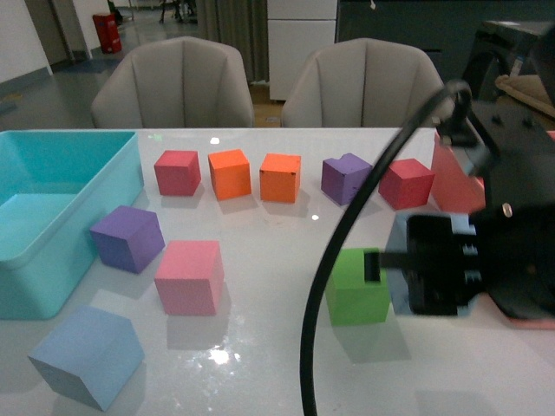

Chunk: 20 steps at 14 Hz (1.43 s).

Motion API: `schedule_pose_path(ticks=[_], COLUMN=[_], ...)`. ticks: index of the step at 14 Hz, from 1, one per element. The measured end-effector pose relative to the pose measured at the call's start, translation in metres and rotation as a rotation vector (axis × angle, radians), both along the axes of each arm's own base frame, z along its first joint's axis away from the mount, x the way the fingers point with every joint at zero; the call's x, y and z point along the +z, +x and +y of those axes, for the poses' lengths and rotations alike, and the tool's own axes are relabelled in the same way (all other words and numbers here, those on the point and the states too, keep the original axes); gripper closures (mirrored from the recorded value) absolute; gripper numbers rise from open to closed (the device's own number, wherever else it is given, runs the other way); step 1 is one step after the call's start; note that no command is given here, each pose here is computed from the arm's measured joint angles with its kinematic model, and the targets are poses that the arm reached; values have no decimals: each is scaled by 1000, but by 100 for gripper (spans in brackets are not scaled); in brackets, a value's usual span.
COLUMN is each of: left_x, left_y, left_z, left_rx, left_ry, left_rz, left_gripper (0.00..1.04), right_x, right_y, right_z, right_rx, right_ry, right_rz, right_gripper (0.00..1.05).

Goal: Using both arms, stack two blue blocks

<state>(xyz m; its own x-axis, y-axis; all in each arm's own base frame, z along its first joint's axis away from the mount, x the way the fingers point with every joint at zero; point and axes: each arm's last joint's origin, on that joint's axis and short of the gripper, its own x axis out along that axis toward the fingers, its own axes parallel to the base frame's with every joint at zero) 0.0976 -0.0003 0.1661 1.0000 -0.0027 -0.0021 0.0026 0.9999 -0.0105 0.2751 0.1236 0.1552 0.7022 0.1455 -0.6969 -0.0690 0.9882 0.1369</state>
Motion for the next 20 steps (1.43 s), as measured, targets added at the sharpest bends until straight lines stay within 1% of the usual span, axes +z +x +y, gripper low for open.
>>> schedule_pose_path(ticks=[1, 3, 5, 7, 10, 15, 20], left_x=[0, 0, 0, 0, 0, 0, 0], left_y=[0, 0, 0, 0, 0, 0, 0], left_z=[0, 0, 0, 0, 0, 0, 0], left_rx=[0, 0, 0, 0, 0, 0, 0], left_ry=[0, 0, 0, 0, 0, 0, 0], left_rz=[0, 0, 0, 0, 0, 0, 0], left_gripper=[7, 7, 7, 7, 7, 7, 7], right_x=[17, 35, 34, 28, 21, -20, -34], right_y=[14, 50, 96, 130, 164, 175, 189], right_z=[6, 23, 40, 55, 70, 97, 107], right_rx=[3, 7, 16, 24, 49, 102, 77], right_ry=[8, 33, 40, 35, 46, 34, 52], right_rz=[-43, -87, -56, -29, -15, 85, 151], right_gripper=[63, 63, 64, 64, 64, 64, 65])
